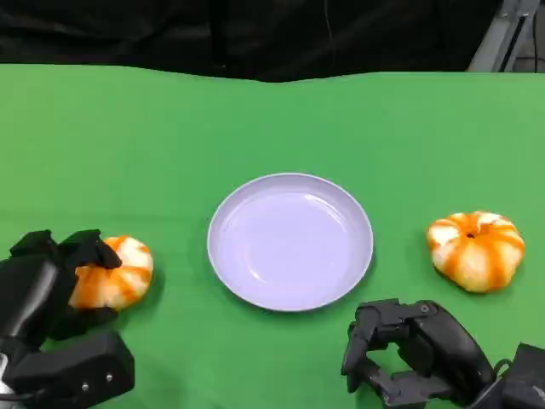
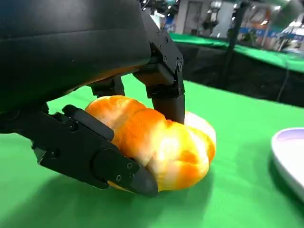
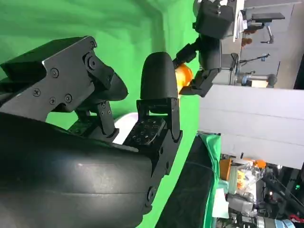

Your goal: Grasp the bread from the table and place it into the plate.

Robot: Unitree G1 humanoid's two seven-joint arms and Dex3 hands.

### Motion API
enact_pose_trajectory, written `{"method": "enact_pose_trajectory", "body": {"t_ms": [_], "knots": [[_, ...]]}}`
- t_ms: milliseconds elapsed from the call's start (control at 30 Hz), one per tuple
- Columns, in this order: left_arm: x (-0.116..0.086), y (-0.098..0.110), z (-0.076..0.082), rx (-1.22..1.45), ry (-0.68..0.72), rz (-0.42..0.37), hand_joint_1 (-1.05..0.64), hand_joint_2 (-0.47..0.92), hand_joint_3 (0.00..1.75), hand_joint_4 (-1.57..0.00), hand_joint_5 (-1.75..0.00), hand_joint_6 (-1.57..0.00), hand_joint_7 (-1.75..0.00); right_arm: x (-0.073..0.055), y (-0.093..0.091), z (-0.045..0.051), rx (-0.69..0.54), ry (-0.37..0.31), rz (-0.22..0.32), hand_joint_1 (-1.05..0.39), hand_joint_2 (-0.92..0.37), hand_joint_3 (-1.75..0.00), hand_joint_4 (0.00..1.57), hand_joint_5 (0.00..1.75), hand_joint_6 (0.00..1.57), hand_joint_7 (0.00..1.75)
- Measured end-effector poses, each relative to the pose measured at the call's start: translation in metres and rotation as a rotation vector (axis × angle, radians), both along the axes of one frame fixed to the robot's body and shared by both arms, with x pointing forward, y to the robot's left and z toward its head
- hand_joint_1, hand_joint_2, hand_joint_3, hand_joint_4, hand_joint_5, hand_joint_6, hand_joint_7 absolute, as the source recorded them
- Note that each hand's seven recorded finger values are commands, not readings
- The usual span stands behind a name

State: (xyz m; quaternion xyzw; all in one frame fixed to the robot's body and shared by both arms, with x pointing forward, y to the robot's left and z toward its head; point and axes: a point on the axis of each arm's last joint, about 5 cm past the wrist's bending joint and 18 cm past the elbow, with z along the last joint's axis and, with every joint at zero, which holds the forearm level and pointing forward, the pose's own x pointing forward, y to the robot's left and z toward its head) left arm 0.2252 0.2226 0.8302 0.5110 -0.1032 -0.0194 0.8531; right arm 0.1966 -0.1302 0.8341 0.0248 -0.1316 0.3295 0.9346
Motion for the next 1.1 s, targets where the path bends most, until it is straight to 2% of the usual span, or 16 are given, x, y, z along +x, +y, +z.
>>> {"method": "enact_pose_trajectory", "body": {"t_ms": [100, 200, 400, 500, 567, 767, 1100], "knots": [[0.0, 0.0, 0.001, 0.001, -0.006, 0.001, 0.02, 0.77, 0.0, -0.62, -1.69, -0.66, -1.36, 0.0, 0.0, 0.0, 0.0, 0.0, 0.0, 0.12, -0.58, -1.07, 0.91, 1.38, 0.91, 1.1], [-0.003, 0.001, 0.004, 0.0, -0.033, -0.002, -0.04, 0.79, 0.01, -0.61, -1.64, -0.7, -1.24, 0.0, 0.0, 0.0001, 0.001, -0.001, 0.0, 0.12, -0.58, -1.07, 0.91, 1.38, 0.91, 1.1], [-0.003, 0.0, 0.028, -0.003, -0.137, -0.027, -0.02, 0.8, 0.01, -0.6, -1.63, -0.71, -1.2, 0.001, 0.001, 0.0005, 0.001, -0.005, 0.001, 0.12, -0.57, -1.09, 0.91, 1.39, 0.92, 1.11], [-0.004, -0.011, 0.045, -0.027, -0.197, -0.094, -0.01, 0.8, 0.01, -0.6, -1.62, -0.71, -1.19, 0.001, 0.001, 0.0006, -0.001, -0.005, -0.004, 0.12, -0.57, -1.1, 0.91, 1.39, 0.92, 1.11], [-0.004, -0.013, 0.051, -0.03, -0.215, -0.102, -0.01, 0.8, 0.0, -0.6, -1.62, -0.71, -1.18, 0.002, 0.002, 0.0009, -0.006, -0.007, -0.001, 0.12, -0.57, -1.1, 0.91, 1.39, 0.91, 1.11], [-0.006, -0.013, 0.053, -0.024, -0.194, -0.096, 0.0, 0.82, 0.01, -0.6, -1.6, -0.71, -1.17, 0.002, 0.002, 0.0009, -0.01, -0.008, -0.005, 0.13, -0.56, -1.11, 0.92, 1.39, 0.91, 1.12], [0.013, -0.051, 0.072, -0.086, -0.286, -0.237, -0.01, 0.83, 0.0, -0.55, -1.66, -0.62, -1.32, 0.004, 0.005, 0.0025, -0.016, -0.023, -0.005, 0.13, -0.56, -1.1, 0.93, 1.37, 0.92, 1.1]]}}
